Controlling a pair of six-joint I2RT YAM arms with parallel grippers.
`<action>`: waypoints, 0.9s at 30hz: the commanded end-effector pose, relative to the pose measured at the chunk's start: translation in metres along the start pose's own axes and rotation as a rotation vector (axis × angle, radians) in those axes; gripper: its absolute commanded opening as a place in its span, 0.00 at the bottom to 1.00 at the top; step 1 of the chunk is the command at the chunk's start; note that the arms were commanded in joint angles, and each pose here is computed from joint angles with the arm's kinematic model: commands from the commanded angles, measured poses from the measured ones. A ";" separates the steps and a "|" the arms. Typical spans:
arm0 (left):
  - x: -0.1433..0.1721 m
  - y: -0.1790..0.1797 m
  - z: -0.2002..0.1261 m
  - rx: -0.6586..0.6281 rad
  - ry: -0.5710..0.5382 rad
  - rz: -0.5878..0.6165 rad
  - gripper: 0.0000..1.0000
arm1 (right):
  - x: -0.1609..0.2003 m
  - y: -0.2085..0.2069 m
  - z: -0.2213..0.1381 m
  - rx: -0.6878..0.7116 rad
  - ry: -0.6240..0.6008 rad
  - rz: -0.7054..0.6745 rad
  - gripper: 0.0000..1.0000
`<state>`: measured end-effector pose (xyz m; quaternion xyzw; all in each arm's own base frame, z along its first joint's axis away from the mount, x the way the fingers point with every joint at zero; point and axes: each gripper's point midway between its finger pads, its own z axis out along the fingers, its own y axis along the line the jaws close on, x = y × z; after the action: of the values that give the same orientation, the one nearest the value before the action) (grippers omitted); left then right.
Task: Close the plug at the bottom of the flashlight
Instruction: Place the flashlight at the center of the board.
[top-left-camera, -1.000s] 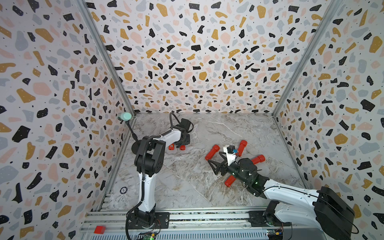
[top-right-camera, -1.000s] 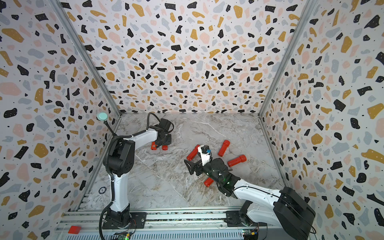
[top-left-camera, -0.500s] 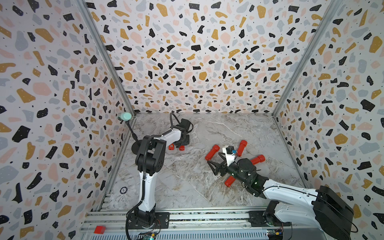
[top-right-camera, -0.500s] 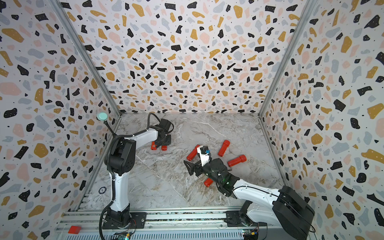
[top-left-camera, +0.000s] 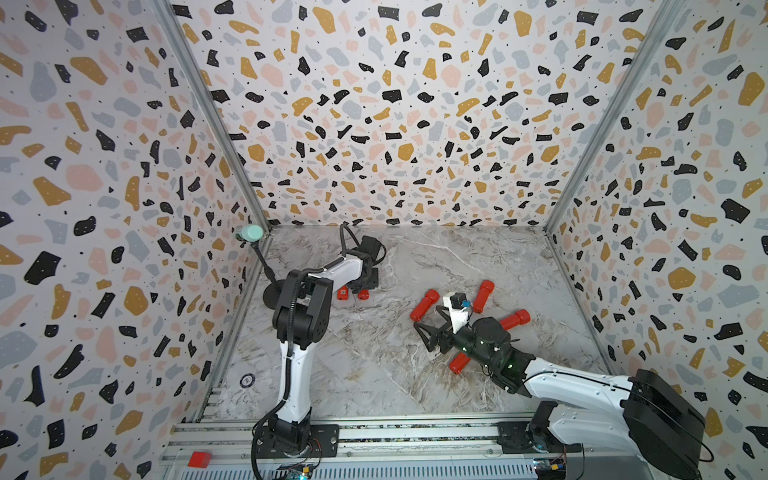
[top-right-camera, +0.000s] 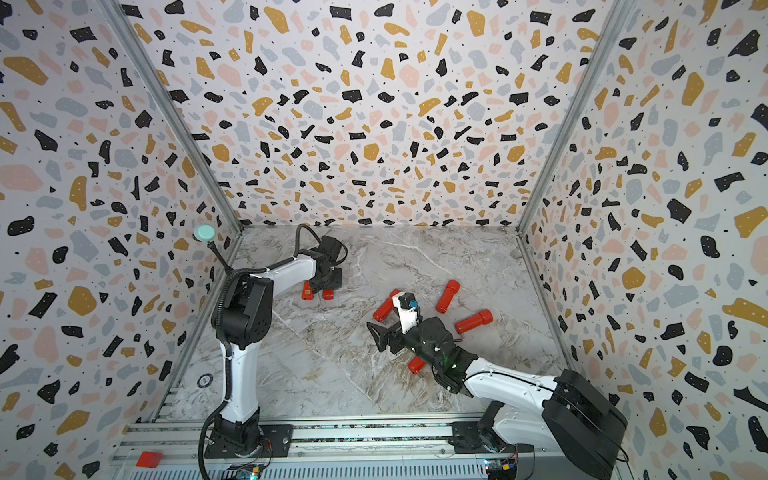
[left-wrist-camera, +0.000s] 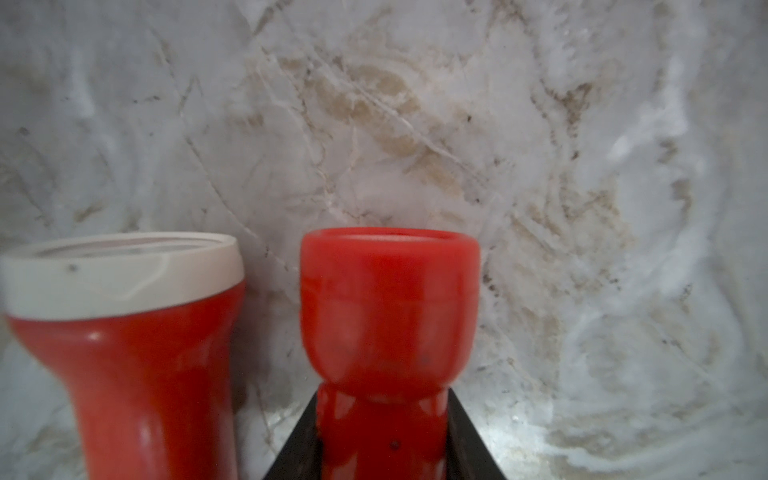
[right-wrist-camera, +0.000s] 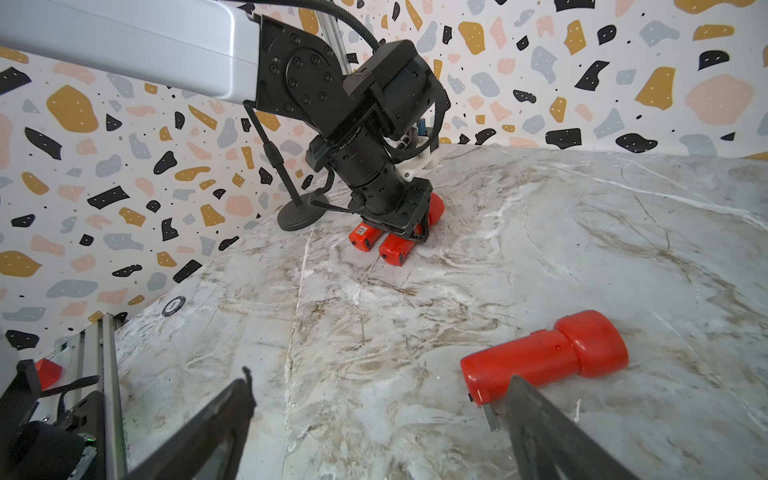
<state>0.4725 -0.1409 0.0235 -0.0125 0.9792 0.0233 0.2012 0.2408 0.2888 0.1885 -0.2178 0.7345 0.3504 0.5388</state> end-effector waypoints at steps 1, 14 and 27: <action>0.006 0.005 0.012 -0.018 0.036 0.016 0.00 | -0.013 0.004 0.002 -0.004 -0.034 -0.009 0.96; 0.012 0.008 0.018 -0.041 0.057 0.024 0.07 | -0.011 0.004 0.003 -0.001 -0.028 -0.011 0.96; 0.013 0.012 0.018 -0.059 0.062 0.025 0.29 | -0.012 0.004 0.002 0.002 -0.030 -0.012 0.97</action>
<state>0.4728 -0.1403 0.0228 -0.0121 0.9800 0.0275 0.1969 0.2410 0.2892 0.1863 -0.2173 0.7367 0.3465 0.5385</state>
